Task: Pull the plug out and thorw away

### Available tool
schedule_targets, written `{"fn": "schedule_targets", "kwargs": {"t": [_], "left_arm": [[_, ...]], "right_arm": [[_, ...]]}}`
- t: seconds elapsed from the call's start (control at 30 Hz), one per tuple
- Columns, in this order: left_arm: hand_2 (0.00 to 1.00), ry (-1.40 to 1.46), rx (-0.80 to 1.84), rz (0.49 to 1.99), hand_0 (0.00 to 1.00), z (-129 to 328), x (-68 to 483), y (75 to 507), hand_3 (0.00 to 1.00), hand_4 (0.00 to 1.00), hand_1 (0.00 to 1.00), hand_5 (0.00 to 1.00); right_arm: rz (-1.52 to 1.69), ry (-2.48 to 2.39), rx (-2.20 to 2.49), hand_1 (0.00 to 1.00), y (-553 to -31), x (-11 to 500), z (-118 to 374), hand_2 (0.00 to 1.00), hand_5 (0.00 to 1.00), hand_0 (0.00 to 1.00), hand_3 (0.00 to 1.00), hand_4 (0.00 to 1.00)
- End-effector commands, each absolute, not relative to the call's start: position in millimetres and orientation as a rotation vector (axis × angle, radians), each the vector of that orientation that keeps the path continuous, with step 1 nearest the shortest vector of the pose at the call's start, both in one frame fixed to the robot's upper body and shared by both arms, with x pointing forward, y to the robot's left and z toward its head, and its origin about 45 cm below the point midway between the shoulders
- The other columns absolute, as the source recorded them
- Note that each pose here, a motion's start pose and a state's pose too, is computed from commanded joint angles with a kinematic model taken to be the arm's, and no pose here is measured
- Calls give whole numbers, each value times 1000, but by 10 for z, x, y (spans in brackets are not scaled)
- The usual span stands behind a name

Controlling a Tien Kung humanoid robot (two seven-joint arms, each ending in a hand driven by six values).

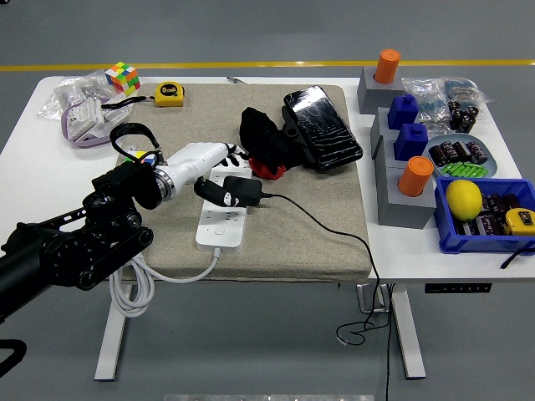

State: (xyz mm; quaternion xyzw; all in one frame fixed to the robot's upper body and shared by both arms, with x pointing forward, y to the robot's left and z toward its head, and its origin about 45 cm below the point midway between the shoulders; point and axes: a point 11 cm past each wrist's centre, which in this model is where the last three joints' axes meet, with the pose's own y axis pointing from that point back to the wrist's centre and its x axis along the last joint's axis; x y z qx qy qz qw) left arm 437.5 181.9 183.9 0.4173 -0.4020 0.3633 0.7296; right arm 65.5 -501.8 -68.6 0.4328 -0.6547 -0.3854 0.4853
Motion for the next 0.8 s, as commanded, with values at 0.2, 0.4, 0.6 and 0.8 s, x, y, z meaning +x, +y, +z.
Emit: {"fn": "schedule_targets", "kwargs": {"t": [0.2,0.4,0.6,0.8], "left_arm": [[588,-889,939,789,491,1830,4416,1812,624,948,616,241],[571,-897,942,777,481,1841,4432,1793,613,933,614,219],[527,-896,962,759,429,1820,4437,1794,570,836,546,53],[521,-892,971,747,413,1789,4427,1788,566,836,532,43]], "right_arm": [[-940,-1594,1056,651,-5006,658,-692,684,531,619,632,984],[-941,-1592,1057,651,-5001,652,-695,683,531,619,632,985],[-943,-1596,1059,651,-4993,659,-697,682,531,619,632,985],[-945,-1596,1058,651,-4989,647,-701,682,532,619,632,985]]}}
